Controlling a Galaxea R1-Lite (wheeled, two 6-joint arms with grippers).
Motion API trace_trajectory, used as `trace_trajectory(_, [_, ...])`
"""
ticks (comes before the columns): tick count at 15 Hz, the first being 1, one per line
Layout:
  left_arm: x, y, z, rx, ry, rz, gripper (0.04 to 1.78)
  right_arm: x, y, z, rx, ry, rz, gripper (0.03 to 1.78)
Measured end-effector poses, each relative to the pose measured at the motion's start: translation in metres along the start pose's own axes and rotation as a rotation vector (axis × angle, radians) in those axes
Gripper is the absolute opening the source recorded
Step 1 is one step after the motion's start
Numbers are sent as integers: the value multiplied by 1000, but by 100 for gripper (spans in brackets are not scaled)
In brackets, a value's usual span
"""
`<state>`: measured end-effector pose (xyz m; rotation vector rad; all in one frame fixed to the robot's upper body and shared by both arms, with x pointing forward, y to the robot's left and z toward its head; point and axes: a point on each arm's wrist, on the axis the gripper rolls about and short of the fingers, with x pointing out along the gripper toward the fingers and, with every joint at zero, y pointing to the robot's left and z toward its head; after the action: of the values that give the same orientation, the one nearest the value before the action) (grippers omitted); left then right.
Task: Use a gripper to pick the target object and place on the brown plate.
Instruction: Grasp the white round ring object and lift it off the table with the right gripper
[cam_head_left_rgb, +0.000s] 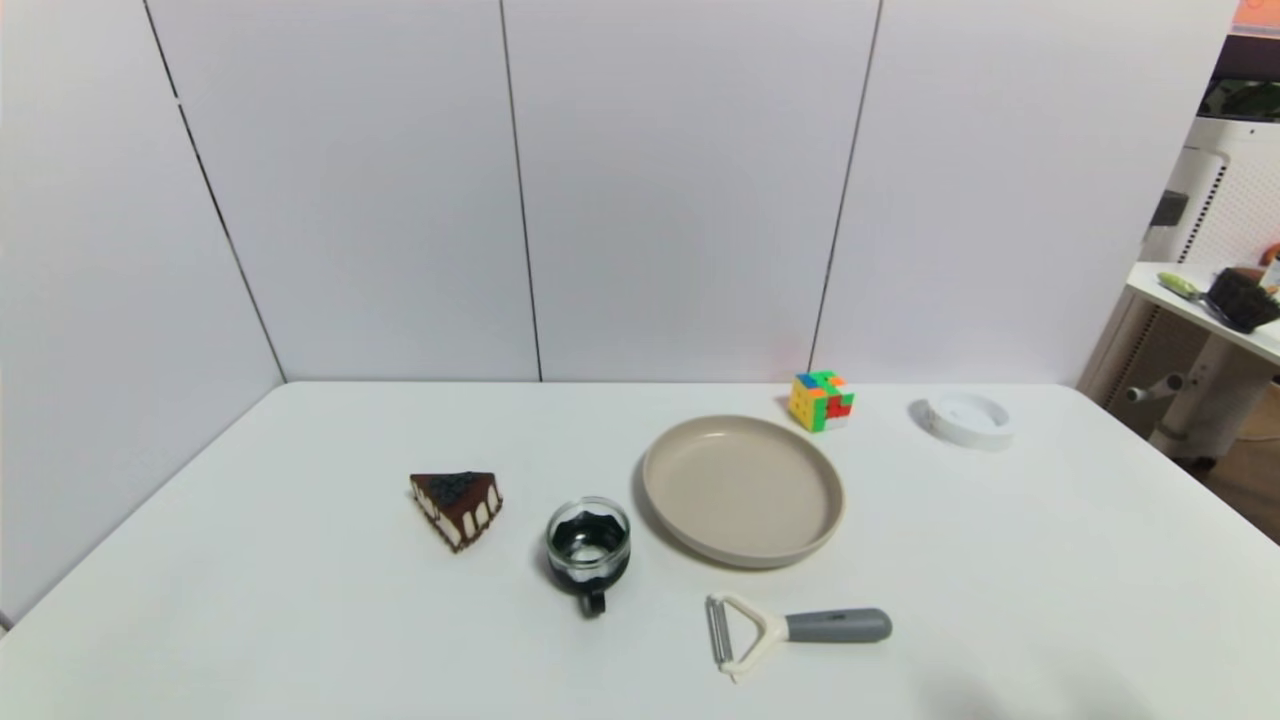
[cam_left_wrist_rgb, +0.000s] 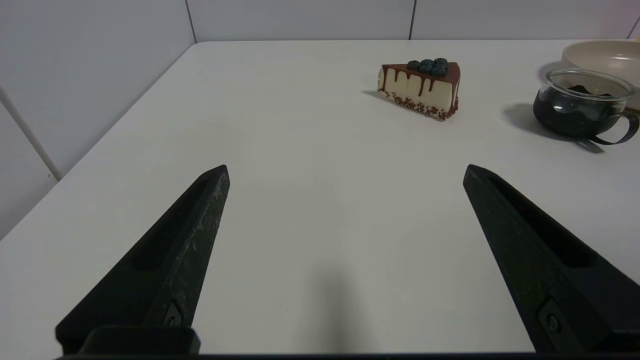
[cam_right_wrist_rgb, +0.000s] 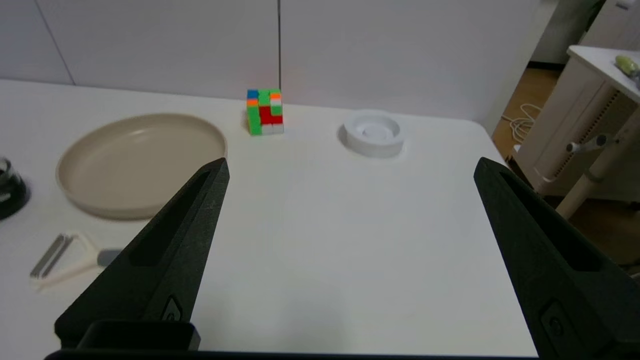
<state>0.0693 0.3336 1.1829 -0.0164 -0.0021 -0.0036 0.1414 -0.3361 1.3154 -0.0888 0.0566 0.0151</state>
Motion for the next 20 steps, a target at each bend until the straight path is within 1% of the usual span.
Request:
trace_trajectory(2, [0,0,0,0,0,0,169,43,-5,53,-9,23,5,169])
trace_trajectory(3, [0,0,0,0,0,0,169,66,-7,75,-11,47,6,169])
trace_trajectory(5, [0,0,0,0,0,0,169,118,-11,106,-11,133,9,169])
trace_trajectory(6, [0,0,0,0,0,0,169,144,-13,110,-10,202,11,169])
trace_trajectory(7, [0,0,0,0,0,0,169,171,-16,109,-10,286,11,169])
trace_trajectory(9, [0,0,0,0,0,0,169,219,-21,93,-4,454,10,169])
trace_trajectory(10, [0,0,0,0,0,0,169,242,-25,80,1,544,7,169])
trace_trajectory(11, [0,0,0,0,0,0,169,261,-28,66,7,618,5,169])
trace_trajectory(13, [0,0,0,0,0,0,169,294,-35,40,18,733,1,169])
trace_trajectory(16, [0,0,0,0,0,0,169,325,-39,17,21,785,0,169])
trace_trajectory(18, [0,0,0,0,0,0,169,337,-40,9,20,797,2,169])
trace_trajectory(20, [0,0,0,0,0,0,169,348,-41,1,1,803,10,169])
